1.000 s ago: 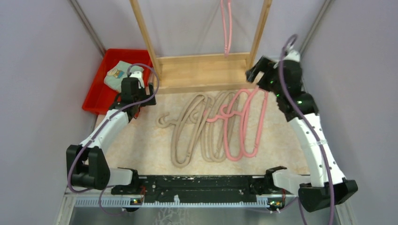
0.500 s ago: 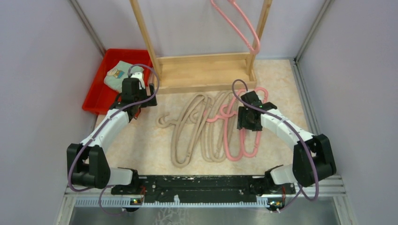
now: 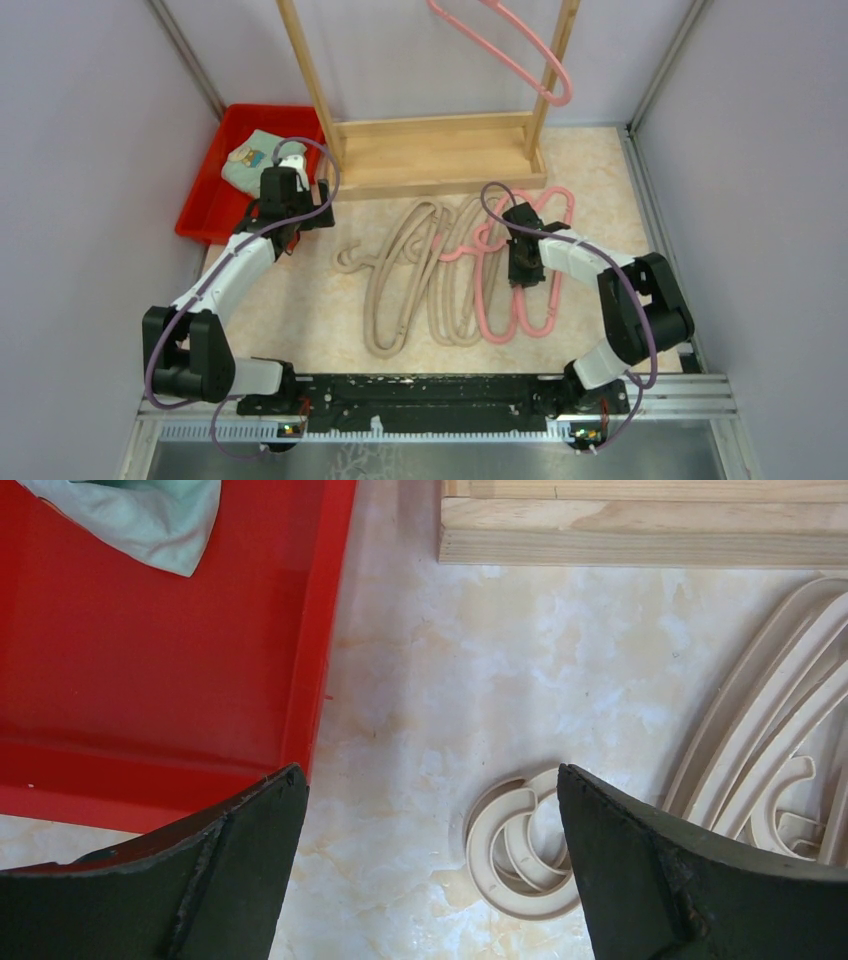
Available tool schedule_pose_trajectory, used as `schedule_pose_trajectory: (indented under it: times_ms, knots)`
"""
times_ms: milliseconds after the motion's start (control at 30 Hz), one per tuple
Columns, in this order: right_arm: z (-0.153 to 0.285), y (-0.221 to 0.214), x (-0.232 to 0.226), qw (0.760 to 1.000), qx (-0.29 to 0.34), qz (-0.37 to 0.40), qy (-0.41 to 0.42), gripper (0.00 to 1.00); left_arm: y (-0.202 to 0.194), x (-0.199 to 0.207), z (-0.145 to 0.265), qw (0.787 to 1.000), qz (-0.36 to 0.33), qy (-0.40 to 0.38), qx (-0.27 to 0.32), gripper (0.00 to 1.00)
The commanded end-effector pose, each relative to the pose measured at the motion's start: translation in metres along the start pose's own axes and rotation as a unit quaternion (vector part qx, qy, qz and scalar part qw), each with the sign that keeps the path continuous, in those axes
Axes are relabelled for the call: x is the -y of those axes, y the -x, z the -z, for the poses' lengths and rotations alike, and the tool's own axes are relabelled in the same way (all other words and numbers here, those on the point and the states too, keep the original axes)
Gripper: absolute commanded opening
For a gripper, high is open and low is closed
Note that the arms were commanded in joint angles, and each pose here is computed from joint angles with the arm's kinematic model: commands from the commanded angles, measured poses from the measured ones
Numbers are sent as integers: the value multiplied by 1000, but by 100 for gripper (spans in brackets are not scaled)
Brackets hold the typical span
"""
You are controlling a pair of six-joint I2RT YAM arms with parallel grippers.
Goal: Organize the hangers
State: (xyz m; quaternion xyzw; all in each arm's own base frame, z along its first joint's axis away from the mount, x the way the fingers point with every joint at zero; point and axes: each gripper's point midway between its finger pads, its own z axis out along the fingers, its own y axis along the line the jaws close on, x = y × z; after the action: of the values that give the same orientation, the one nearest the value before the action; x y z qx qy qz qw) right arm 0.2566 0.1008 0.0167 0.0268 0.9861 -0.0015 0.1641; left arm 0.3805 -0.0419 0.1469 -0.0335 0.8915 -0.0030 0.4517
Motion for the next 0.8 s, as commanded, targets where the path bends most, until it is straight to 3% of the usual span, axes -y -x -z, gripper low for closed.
schedule_pose_trajectory:
  times_ms: [0, 133, 400, 600, 767]
  knots:
    - [2, 2, -5, 1000, 6, 1, 6, 6, -6, 1, 1, 1000, -7, 0, -5, 100]
    - [37, 11, -3, 1000, 17, -2, 10, 1, -3, 1, 0, 1000, -7, 1, -3, 100]
    - [157, 37, 1, 993, 103, -23, 60, 0, -2, 4, -3, 1000, -4, -4, -5, 100]
    - [158, 13, -15, 990, 66, -23, 122, 0, -2, 11, -5, 1000, 1, -22, -8, 100]
    - [167, 25, 9, 990, 102, -64, 75, 0, 0, 10, -3, 1000, 2, -21, -5, 100]
